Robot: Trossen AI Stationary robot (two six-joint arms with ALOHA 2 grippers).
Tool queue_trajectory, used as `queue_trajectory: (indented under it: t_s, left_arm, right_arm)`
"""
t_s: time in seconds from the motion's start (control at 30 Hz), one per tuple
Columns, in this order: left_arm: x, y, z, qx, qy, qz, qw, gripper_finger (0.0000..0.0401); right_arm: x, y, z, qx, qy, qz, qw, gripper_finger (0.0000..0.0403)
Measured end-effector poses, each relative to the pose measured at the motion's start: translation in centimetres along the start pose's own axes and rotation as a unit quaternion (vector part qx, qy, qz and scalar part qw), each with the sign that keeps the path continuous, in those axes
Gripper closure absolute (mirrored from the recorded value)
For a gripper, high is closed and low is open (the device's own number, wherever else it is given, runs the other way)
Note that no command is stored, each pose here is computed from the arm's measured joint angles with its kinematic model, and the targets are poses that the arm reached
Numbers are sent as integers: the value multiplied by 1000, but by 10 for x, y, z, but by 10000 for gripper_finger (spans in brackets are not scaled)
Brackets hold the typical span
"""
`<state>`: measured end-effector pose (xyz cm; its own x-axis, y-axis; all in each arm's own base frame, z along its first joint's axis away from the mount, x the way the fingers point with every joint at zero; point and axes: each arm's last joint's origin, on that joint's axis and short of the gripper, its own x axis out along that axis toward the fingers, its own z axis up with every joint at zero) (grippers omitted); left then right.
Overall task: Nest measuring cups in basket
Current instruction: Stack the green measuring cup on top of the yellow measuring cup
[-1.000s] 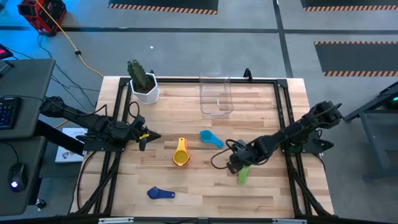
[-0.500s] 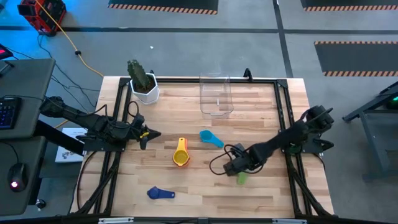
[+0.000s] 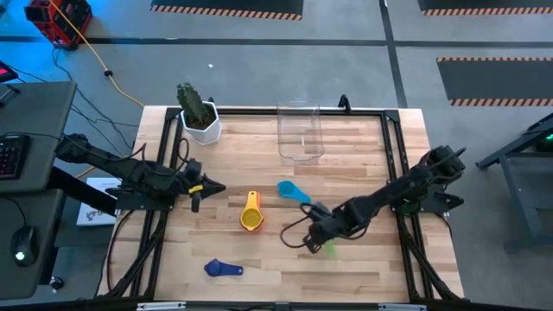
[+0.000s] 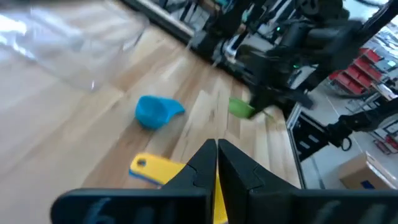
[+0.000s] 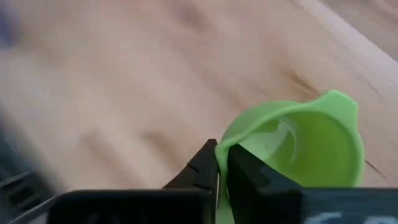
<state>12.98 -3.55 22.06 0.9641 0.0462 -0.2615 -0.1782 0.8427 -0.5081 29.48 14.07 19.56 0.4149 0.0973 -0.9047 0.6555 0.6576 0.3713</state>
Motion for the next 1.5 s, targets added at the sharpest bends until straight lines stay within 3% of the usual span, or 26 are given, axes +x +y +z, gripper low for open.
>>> queue_trajectory:
  t_s: [0.1, 0.23, 0.37, 0.53, 0.77, 0.87, 1.0, 1.1, 1.2, 1.37, 1.5]
  left_arm:
    - [0, -2, 4, 23, -22, -5, 999, 384]
    - [0, -5, 8, 43, -42, -13, 998, 373]
    - [-1, -6, 10, 48, -55, -21, 997, 368]
    - [-2, -10, 15, 33, -81, -39, 995, 368]
    - [-7, -19, 30, 15, -156, -81, 984, 368]
    - [-9, -21, 35, 19, -186, -82, 979, 368]
    - [-10, -21, 38, 19, -211, -64, 975, 368]
    - [-10, -21, 39, 16, -219, -57, 974, 368]
    - [-10, -21, 39, 16, -219, -57, 974, 368]
    - [-11, -21, 39, 7, -220, -59, 974, 368]
    - [-11, -21, 39, 7, -220, -59, 974, 368]
  right_arm:
    - [-14, 25, 18, -111, -14, 69, 991, 395]
    - [-24, 57, 51, -271, -38, 127, 953, 399]
    - [-17, 82, 90, -396, -29, 105, 912, 399]
    - [5, 101, 131, -547, -9, 35, 836, 400]
    - [41, 116, 160, -678, 29, 5, 734, 401]
    - [54, 114, 160, -736, 38, -2, 676, 401]
    - [63, 108, 151, -812, 72, -7, 580, 399]
    - [64, 105, 145, -837, 93, -8, 539, 398]
    - [64, 108, 144, -854, 86, -18, 513, 398]
    - [64, 109, 146, -859, 75, -11, 506, 397]
    - [64, 108, 149, -871, 73, -11, 485, 397]
